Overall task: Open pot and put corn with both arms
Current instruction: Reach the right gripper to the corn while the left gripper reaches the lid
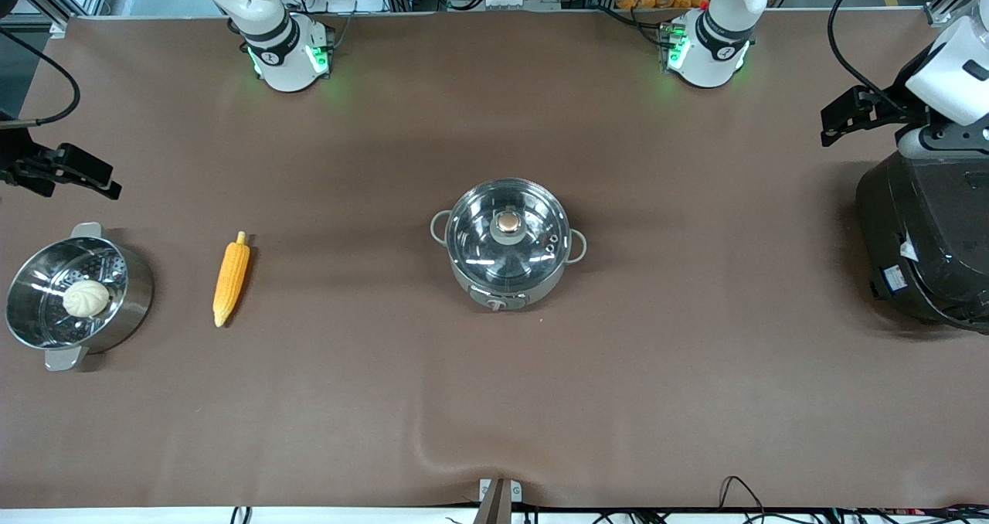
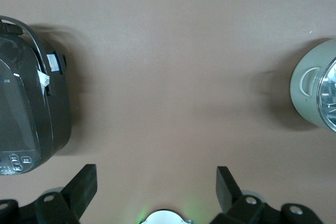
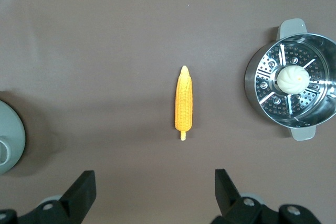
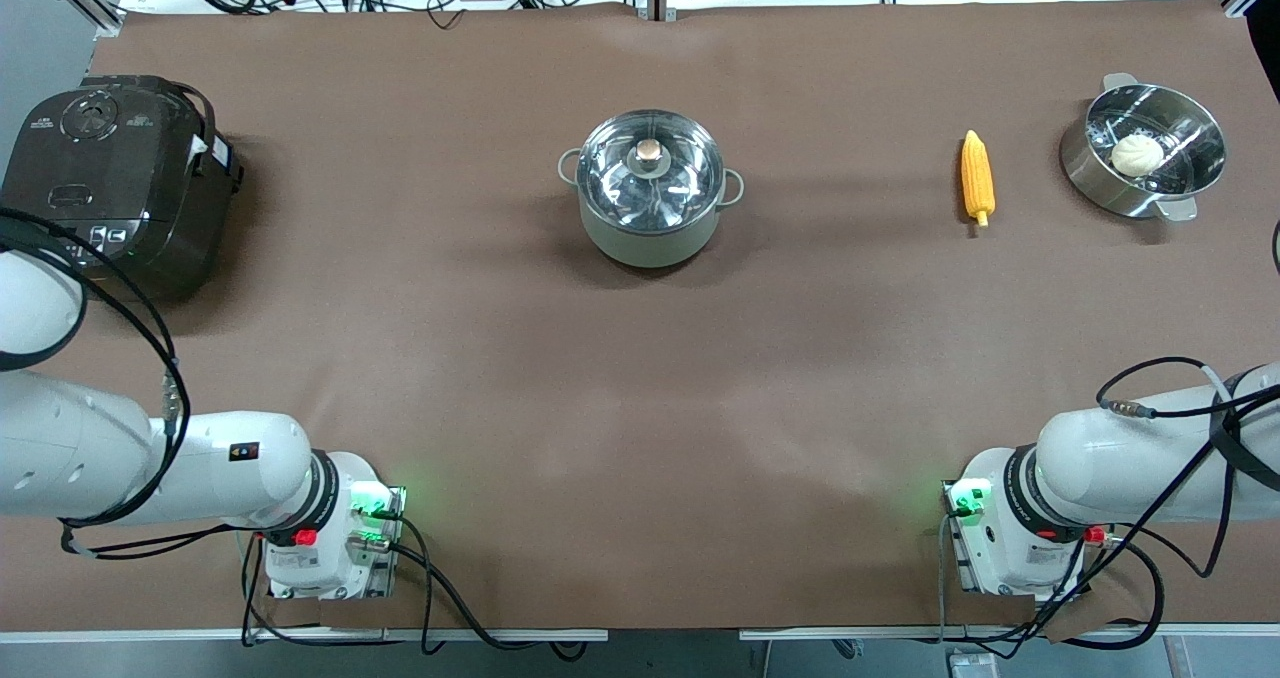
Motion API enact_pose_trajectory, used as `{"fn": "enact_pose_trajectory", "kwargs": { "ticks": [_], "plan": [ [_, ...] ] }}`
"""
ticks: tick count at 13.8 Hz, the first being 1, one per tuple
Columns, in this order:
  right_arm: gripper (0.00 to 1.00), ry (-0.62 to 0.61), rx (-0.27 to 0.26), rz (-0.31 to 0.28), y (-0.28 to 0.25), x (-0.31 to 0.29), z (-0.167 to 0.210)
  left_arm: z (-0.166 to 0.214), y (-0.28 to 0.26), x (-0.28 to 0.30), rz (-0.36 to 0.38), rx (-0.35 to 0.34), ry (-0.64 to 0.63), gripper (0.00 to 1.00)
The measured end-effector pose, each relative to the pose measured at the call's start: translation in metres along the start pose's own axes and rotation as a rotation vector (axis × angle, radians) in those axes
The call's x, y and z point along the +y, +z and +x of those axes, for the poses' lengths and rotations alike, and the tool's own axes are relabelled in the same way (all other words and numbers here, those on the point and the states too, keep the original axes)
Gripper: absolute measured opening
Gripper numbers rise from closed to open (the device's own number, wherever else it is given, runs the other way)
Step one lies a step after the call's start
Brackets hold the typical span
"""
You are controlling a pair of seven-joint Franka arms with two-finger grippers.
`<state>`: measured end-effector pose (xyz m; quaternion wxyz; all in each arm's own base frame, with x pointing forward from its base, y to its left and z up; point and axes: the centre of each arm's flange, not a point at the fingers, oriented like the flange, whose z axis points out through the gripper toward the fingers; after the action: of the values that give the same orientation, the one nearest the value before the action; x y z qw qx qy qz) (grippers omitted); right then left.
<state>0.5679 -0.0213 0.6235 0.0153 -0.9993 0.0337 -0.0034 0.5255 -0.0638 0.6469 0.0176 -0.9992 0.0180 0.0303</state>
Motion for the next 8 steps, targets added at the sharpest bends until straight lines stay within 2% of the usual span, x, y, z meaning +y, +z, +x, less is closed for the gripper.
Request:
{"fn": "enact_pose_trajectory", "kwargs": {
  "ticks": [4, 8],
  "plan": [
    [1.00, 0.000, -0.009, 0.000, 0.001, 0.000, -0.001, 0.001, 0.002, 0.000, 0.000, -0.008, -0.001, 1.00],
    [1.00, 0.002, -0.017, 0.000, 0.027, 0.001, 0.008, 0.021, 0.033, 0.016, -0.001, -0.070, 0.035, 1.00]
  ]
}}
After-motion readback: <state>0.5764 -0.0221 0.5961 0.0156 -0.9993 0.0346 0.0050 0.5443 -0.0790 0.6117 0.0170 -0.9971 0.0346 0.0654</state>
